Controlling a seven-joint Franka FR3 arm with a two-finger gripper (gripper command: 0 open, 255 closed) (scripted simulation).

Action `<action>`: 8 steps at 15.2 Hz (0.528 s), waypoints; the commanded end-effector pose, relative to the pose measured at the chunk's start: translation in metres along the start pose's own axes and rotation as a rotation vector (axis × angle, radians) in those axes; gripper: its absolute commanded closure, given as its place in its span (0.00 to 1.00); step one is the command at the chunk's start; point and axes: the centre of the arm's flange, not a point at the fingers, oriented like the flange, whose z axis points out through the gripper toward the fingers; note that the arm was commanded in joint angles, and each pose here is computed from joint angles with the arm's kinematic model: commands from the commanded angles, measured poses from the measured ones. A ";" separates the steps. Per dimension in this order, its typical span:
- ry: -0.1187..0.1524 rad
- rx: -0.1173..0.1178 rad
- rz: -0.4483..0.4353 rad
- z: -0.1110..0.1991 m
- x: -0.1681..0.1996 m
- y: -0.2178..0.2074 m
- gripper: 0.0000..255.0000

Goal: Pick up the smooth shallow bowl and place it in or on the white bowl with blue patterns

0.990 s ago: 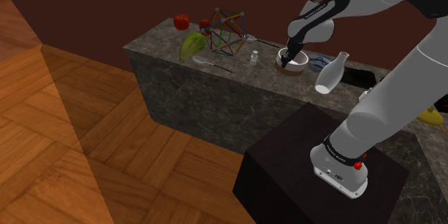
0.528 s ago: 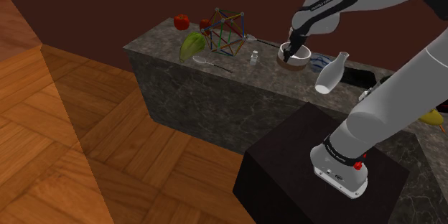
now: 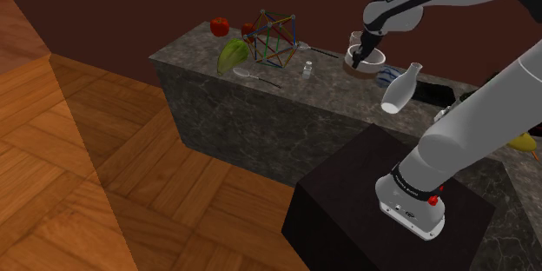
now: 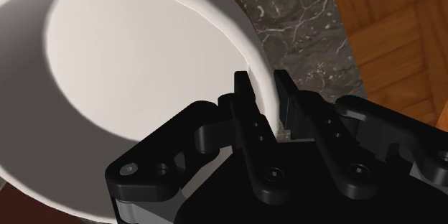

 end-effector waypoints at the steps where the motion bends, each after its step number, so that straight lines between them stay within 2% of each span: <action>1: 0.001 0.000 -0.002 -0.003 -0.006 0.025 1.00; 8: 0.001 0.000 -0.002 -0.011 -0.029 0.114 1.00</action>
